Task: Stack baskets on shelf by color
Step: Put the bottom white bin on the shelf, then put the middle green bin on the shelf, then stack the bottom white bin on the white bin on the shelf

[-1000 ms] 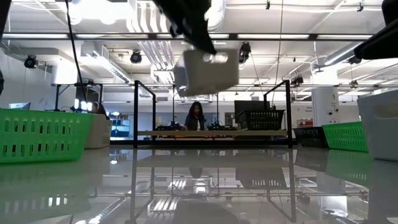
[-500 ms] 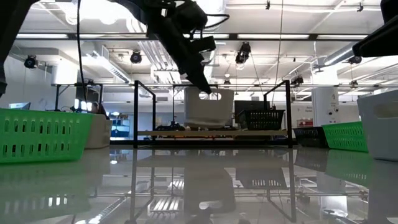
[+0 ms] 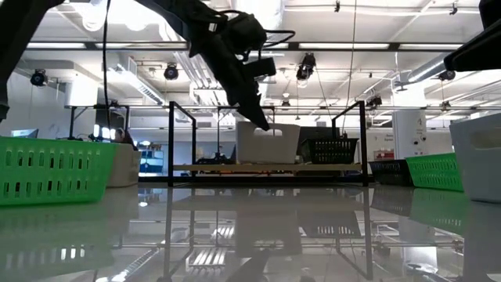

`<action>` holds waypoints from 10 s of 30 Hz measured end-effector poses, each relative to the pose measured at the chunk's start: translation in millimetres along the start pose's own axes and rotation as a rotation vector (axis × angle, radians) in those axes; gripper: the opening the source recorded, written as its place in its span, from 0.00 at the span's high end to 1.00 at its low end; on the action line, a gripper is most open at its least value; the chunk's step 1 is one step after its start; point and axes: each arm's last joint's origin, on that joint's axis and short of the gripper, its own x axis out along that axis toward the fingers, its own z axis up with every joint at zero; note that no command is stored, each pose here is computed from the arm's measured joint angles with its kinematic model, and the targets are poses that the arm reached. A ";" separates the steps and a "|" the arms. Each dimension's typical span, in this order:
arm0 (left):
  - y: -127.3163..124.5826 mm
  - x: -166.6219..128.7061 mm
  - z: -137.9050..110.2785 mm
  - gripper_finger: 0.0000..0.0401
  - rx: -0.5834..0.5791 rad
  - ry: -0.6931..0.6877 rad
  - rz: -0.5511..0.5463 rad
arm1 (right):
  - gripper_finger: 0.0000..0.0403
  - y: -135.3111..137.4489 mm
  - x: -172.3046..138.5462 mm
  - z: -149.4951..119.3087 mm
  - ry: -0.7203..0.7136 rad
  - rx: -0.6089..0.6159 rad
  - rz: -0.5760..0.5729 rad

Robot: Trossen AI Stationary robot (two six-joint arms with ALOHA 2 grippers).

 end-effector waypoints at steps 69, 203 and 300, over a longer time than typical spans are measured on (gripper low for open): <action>-289.0 -192.2 -79.9 0.72 0.126 0.145 -0.236 | 0.88 -11.7 14.9 9.7 0.005 0.039 -0.050; -47.9 -116.7 -4.8 0.71 -0.137 -0.048 0.083 | 0.88 -16.4 32.2 23.5 0.064 0.077 0.027; -305.1 -65.1 -36.2 0.71 -0.039 -0.598 -0.176 | 0.82 -49.9 43.6 50.9 1.027 0.623 -0.030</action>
